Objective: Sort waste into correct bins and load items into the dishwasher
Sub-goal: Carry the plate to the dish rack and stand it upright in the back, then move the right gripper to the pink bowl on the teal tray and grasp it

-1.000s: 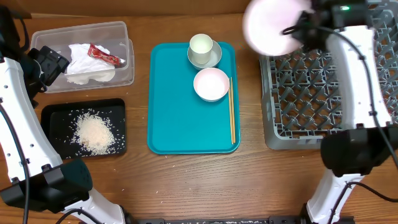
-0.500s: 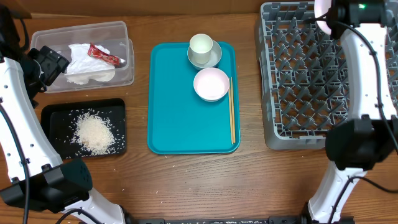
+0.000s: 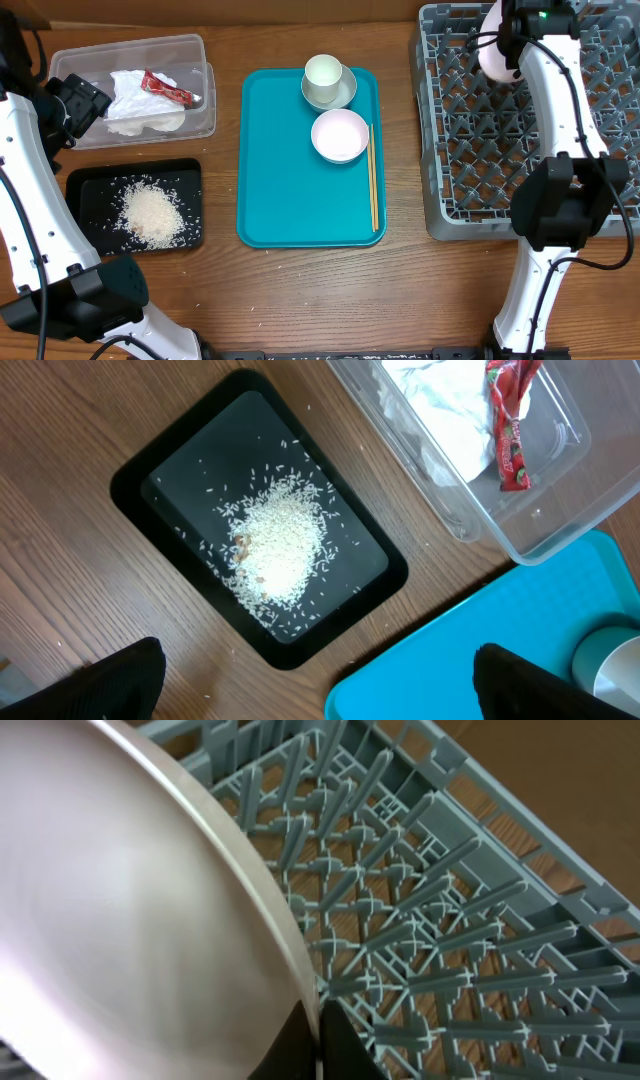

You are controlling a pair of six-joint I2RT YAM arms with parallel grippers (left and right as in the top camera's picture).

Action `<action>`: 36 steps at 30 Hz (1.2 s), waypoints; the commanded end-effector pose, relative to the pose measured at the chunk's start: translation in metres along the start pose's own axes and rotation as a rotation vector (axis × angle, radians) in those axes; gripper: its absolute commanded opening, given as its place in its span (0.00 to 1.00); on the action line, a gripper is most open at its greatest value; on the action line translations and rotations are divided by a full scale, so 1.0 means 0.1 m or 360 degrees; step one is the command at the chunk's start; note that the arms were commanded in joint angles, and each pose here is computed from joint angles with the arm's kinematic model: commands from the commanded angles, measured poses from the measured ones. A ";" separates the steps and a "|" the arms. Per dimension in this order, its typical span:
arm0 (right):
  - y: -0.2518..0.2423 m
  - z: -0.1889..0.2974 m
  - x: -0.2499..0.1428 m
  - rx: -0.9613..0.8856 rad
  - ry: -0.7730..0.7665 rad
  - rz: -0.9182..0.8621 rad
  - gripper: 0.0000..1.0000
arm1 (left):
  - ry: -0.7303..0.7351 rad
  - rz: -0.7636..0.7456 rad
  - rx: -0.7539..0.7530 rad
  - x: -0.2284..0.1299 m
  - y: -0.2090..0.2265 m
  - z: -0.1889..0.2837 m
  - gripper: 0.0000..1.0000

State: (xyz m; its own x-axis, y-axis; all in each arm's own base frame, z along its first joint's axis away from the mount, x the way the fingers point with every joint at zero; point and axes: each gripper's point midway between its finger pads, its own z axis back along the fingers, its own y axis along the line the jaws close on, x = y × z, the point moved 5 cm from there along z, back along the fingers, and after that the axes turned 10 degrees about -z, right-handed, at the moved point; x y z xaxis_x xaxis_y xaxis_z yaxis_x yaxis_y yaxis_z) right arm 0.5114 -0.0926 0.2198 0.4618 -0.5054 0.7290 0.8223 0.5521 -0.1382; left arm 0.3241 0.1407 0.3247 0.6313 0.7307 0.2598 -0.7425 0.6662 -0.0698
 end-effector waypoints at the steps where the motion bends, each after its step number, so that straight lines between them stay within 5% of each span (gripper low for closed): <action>1: 0.02 0.01 0.01 0.0001 -0.0009 0.0008 0.04 | 0.0002 -0.0024 0.0001 0.00 0.00 0.00 1.00; 3: 0.04 0.09 -0.01 0.0016 -0.0011 0.0022 0.08 | 0.0002 -0.0024 0.0001 0.00 0.00 0.00 1.00; 4: 0.06 0.17 -0.01 0.0034 -0.0017 0.0033 0.25 | 0.0002 -0.0024 0.0001 0.00 0.00 0.00 1.00; 6: 0.10 0.33 0.01 0.0079 -0.0042 0.0035 0.84 | 0.0002 -0.0024 0.0001 0.00 0.00 0.00 1.00; 8: 0.13 0.63 0.07 0.0168 -0.0082 0.0056 1.00 | 0.0002 -0.0024 0.0001 0.00 0.00 0.00 1.00; 15: 0.23 1.81 0.21 0.0789 -0.0042 0.0183 1.00 | 0.0002 -0.0024 0.0001 0.00 0.00 0.00 1.00; 22: 0.49 2.90 -0.43 0.1806 0.0523 0.0561 1.00 | 0.0002 -0.0024 0.0001 0.00 0.00 0.00 1.00; 32: 1.18 2.51 -1.87 0.1599 0.0833 0.0957 1.00 | 0.0002 -0.0024 0.0001 0.00 0.00 0.00 1.00; 36: 1.39 2.36 -2.51 0.1547 0.0908 0.1090 0.91 | 0.0002 -0.0024 0.0001 0.00 0.00 0.00 1.00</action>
State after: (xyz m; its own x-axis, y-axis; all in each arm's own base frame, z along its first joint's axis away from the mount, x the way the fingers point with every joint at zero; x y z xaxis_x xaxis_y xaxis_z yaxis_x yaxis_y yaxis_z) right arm 0.4411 0.2468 0.2077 0.9449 -0.0626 0.3214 -0.0663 0.9246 0.3750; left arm 0.3241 0.1407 0.3247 0.6313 0.7307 0.2598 -0.7425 0.6662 -0.0698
